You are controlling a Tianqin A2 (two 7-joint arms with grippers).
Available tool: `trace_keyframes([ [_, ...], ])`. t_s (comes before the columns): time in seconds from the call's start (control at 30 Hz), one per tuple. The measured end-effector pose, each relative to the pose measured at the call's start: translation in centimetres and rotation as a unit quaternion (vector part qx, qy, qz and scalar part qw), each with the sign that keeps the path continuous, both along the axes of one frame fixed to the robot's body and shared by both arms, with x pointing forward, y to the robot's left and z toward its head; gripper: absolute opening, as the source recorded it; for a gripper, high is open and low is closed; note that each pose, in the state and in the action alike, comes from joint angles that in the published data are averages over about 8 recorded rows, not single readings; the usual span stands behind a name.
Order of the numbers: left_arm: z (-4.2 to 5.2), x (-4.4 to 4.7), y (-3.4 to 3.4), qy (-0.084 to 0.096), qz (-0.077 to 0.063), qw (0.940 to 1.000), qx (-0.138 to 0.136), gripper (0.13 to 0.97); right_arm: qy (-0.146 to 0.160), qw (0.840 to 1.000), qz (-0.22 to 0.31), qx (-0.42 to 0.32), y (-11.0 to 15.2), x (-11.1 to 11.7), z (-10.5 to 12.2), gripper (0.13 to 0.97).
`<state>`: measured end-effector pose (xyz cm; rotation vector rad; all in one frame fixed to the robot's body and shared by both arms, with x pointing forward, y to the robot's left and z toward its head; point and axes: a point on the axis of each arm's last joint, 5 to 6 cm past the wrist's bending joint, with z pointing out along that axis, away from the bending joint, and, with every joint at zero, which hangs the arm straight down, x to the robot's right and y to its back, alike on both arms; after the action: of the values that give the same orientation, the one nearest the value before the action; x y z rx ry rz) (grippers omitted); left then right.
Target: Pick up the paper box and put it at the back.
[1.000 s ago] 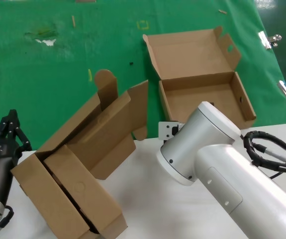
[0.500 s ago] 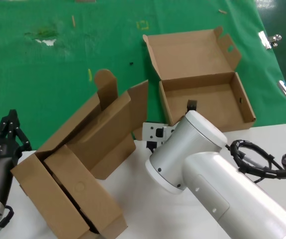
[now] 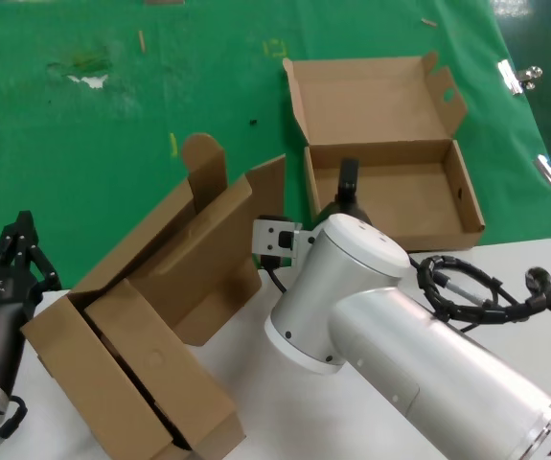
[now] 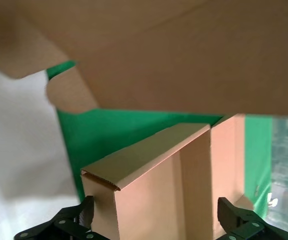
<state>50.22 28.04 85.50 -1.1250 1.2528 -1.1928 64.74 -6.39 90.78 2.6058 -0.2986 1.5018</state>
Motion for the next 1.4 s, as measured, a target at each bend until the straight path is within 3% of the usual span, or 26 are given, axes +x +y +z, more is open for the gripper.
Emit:
trace_keyframes([
  [0.17,0.0,0.0,0.0,0.0,0.0,1.0,0.0,0.14,-0.005,1.0,0.01,0.002,0.5,0.2,0.3,0.839],
  [0.33,0.0,0.0,0.0,0.0,0.0,1.0,0.0,0.14,0.019,0.999,0.028,0.009,0.4,-0.2,1.1,0.89],
  [0.5,0.0,0.0,0.0,0.0,0.0,1.0,0.0,0.14,0.054,0.997,0.047,0.025,-1.2,-1.3,2.9,0.944],
  [0.6,0.0,0.0,0.0,0.0,0.0,1.0,0.0,0.14,0.056,0.996,0.051,0.049,-2.7,-2.2,4.5,0.95],
  [0.73,0.0,0.0,0.0,0.0,0.0,1.0,0.0,0.14,0.025,0.994,0.044,0.1,-5.1,-3.7,7.0,0.96],
  [0.93,0.0,0.0,0.0,0.0,0.0,1.0,0.0,0.14,-0.063,0.981,0.014,0.182,-9.1,-6.9,10.5,0.966],
  [1.13,0.0,0.0,0.0,0.0,0.0,1.0,0.0,0.14,-0.139,0.96,-0.012,0.241,-12.2,-10.0,12.1,0.966],
  [1.23,0.0,0.0,0.0,0.0,0.0,1.0,0.0,0.14,-0.151,0.955,-0.01,0.254,-12.7,-10.5,12.0,0.966],
  [1.4,0.0,0.0,0.0,0.0,0.0,1.0,0.0,0.146,-0.139,0.953,0.02,0.267,-12.6,-10.3,11.2,0.966],
])
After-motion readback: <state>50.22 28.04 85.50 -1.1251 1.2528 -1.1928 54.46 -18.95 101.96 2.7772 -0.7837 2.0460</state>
